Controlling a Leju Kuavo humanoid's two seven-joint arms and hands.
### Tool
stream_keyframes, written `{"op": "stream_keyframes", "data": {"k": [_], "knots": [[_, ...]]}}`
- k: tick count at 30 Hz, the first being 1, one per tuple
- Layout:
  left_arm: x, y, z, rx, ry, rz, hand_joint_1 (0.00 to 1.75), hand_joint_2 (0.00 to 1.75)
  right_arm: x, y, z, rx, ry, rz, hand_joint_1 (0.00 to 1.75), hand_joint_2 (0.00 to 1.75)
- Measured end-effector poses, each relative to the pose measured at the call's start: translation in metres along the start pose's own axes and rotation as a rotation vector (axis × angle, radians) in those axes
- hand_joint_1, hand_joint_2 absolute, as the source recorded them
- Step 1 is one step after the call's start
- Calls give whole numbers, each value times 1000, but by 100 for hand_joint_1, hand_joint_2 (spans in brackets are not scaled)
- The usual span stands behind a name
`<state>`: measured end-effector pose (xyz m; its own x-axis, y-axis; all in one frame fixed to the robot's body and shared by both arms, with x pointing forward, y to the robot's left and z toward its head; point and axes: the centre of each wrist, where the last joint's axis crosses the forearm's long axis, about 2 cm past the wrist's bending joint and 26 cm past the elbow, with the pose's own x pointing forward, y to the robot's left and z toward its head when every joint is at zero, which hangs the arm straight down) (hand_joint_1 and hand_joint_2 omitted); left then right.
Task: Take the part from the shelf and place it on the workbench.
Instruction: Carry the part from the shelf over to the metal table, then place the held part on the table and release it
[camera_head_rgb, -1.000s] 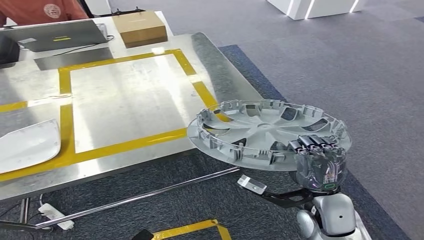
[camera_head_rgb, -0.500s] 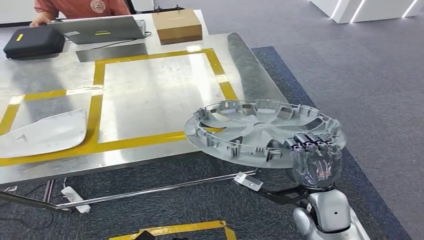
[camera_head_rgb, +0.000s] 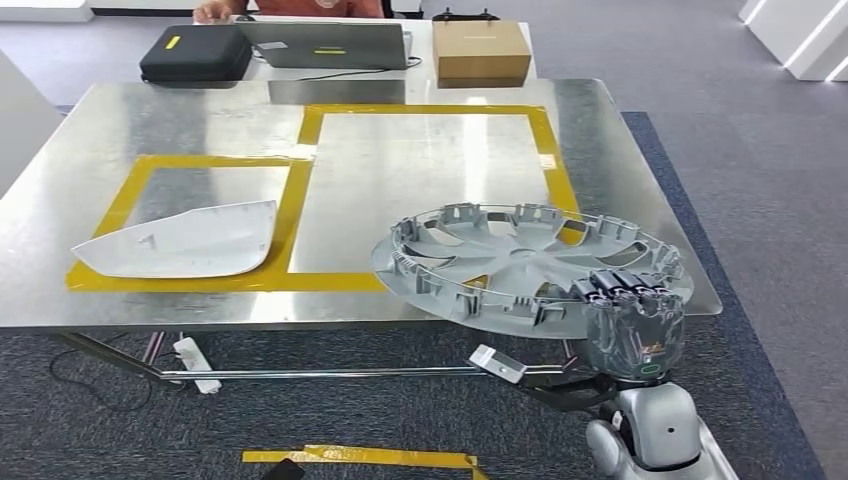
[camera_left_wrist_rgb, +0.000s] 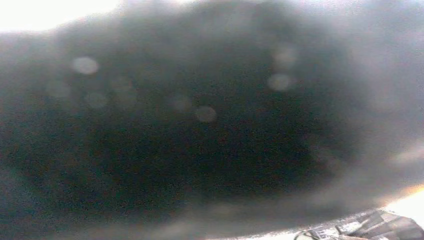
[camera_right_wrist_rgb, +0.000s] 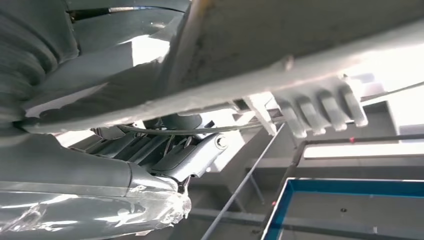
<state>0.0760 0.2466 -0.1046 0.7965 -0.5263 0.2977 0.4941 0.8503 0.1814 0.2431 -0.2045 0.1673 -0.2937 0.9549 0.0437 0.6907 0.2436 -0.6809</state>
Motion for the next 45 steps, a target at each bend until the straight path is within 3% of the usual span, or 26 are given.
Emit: {"op": "stream_keyframes", "data": {"k": [6, 12, 22, 31, 38, 45], "knots": [[-4, -2, 1, 2, 5, 1, 0, 0, 16, 5, 0, 37, 84, -39, 175, 175], [-6, 0, 1, 7, 5, 2, 0, 0, 22, 13, 3, 174, 182, -114, 175, 175], [-9, 2, 1, 9, 8, 4, 0, 0, 16, 24, 6, 263, 244, -128, 175, 175], [-9, 3, 1, 11, 18, -2, 0, 0, -12, 46, 7, 393, 361, -93, 175, 175], [-8, 5, 0, 8, 25, -20, 0, 0, -36, 68, -11, 460, 423, -77, 175, 175], [-2, 5, -1, -14, 25, -43, 0, 0, -36, 86, -51, 451, 319, -17, 175, 175]]}}
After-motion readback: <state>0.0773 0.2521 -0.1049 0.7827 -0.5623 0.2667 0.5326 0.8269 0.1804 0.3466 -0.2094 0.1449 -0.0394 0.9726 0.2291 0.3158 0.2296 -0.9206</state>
